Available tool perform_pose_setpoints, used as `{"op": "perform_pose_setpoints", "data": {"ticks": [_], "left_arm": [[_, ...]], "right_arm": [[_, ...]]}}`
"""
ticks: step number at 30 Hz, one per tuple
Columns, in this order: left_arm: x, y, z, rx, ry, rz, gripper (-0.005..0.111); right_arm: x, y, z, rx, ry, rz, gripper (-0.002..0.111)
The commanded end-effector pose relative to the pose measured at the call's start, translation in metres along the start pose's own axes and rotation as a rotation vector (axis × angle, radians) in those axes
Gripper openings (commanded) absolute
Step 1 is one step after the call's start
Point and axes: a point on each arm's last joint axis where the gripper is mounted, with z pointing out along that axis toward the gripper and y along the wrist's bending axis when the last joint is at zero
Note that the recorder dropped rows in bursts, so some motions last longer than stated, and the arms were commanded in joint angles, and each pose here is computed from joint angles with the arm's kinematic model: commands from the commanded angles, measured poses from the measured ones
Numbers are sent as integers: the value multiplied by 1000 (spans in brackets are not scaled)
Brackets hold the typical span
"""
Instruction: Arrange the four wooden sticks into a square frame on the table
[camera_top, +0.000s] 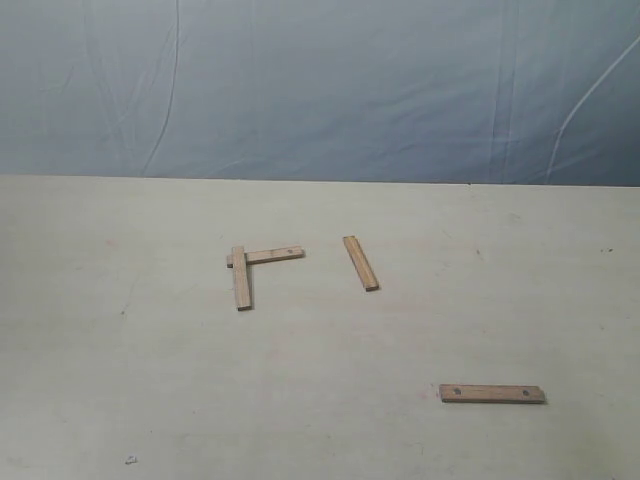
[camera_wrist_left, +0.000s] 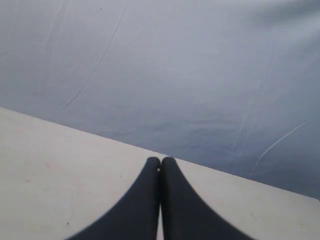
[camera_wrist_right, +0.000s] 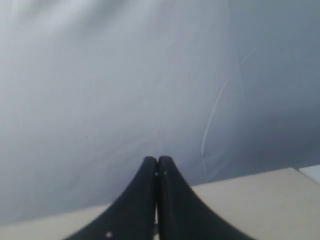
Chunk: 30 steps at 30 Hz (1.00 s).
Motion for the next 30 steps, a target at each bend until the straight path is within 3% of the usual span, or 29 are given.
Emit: {"op": "perform_pose_setpoints", "data": {"ticks": [1,5,9,19,25,30], "left_arm": [[28,13,2,19,-54,25,0],[60,27,7,23,-63,75,0],[62,28,8,18,-51,161,0],[62,28,8,14,-43,144,0],[62,28,8,14,-43,154,0],[62,28,8,14,-43,154,0]], "right_arm": [[-11,-4,-1,25,-127,301,-1],[-22,-2,-3,-10,-247,248,-1],[-32,6,0,-86,-340,148,-1],[-88,38,70,-277,-309,28,-1],[-85,51,149,-378,-98,103,-1],[-37,61,227,-439,310,77,-1]]}}
